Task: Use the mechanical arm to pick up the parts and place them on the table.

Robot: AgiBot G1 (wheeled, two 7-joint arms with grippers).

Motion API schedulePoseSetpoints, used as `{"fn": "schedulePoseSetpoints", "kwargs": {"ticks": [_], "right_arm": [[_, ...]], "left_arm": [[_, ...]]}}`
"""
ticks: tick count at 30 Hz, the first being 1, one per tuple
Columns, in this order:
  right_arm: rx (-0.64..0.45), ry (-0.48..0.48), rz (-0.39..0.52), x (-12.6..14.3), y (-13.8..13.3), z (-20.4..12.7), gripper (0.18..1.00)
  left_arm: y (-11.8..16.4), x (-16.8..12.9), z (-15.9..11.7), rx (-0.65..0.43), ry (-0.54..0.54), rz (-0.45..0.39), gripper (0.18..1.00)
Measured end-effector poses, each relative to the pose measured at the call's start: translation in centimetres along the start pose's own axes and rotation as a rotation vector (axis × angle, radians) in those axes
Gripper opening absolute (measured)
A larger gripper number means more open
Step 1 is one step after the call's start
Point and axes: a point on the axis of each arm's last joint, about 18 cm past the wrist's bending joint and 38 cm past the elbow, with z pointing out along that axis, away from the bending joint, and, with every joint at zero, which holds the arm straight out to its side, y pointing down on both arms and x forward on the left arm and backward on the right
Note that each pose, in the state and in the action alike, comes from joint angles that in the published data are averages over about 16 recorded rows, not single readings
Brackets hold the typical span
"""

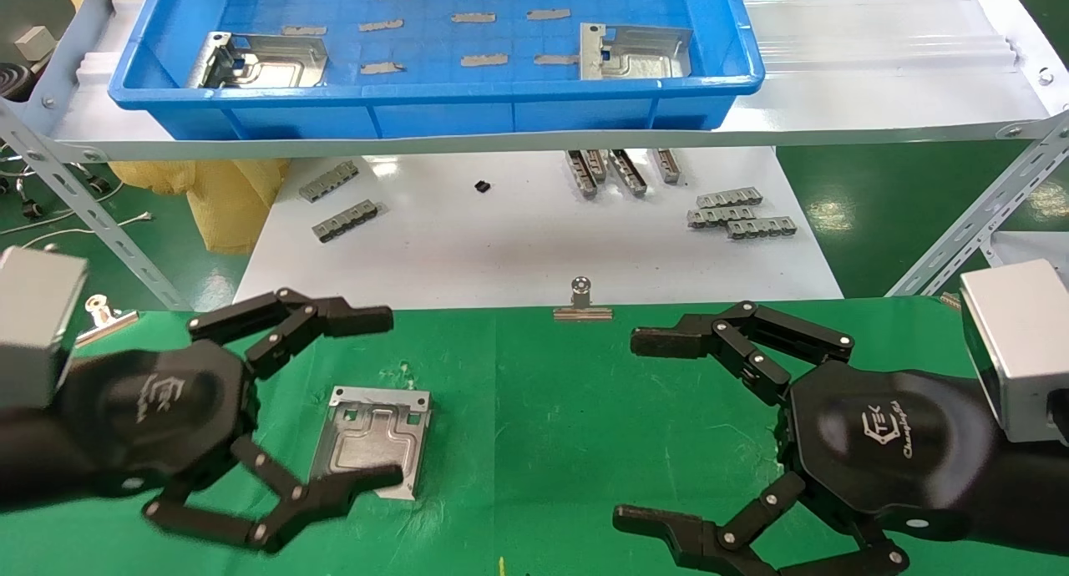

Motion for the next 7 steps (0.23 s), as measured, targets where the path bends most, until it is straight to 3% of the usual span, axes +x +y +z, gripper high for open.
{"fn": "schedulePoseSetpoints", "kwargs": {"ticks": [7], "right_arm": [[0.0, 0.0, 0.0, 0.0, 0.0, 0.0, 1.0]], "left_arm": [[-0.7, 1.3, 0.0, 0.004, 0.023, -0.01, 1.0]]}}
